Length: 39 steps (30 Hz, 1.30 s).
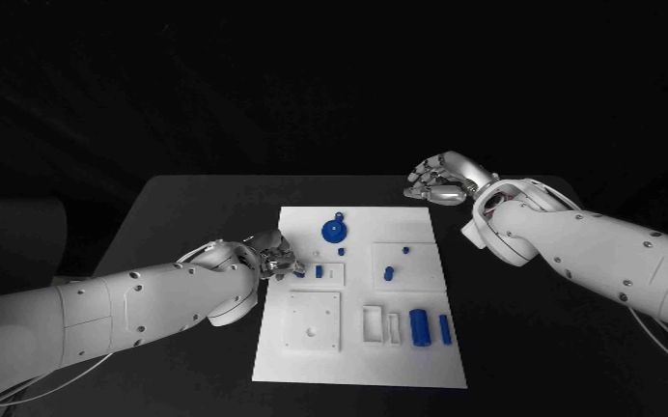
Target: Assemble the parts on the task board
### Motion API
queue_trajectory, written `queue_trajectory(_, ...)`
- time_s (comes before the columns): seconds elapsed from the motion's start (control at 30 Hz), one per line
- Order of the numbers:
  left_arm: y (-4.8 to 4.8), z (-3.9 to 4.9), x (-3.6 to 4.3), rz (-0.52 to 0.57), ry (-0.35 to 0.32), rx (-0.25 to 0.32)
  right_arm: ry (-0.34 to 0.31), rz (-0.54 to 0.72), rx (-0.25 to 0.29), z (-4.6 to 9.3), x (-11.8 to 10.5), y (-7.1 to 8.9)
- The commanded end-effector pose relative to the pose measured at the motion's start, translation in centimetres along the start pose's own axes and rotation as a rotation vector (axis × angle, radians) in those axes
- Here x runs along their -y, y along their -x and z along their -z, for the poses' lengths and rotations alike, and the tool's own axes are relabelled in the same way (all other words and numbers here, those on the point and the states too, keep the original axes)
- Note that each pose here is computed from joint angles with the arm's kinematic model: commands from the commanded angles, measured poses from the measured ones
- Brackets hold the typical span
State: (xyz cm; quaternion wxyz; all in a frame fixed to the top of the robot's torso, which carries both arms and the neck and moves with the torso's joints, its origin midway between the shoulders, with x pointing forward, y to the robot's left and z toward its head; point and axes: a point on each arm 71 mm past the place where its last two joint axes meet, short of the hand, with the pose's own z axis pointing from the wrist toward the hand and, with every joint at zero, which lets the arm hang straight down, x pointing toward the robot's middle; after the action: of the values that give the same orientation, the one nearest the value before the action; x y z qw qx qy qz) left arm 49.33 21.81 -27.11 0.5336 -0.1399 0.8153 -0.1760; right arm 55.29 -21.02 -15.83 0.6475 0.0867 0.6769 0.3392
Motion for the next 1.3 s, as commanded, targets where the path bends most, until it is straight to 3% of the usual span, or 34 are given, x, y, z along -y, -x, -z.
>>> queue_trajectory(0.03,-0.63,-0.04,-0.04,-0.022,0.014,-0.040,0.011,0.005,-0.013,-0.03,-0.15,-0.13)
queue_trajectory(0.63,-1.33,-0.36,0.39,-0.064,0.023,-0.132,0.014,0.004,-0.018,-0.10,-0.22,-0.21)
queue_trajectory(1.0,-1.35,-0.30,0.33,-0.058,0.015,-0.140,0.011,0.005,-0.015,-0.07,-0.13,-0.15)
queue_trajectory(1.3,-1.06,-0.47,0.31,-0.037,0.008,-0.108,0.009,0.005,-0.016,-0.07,-0.09,-0.14)
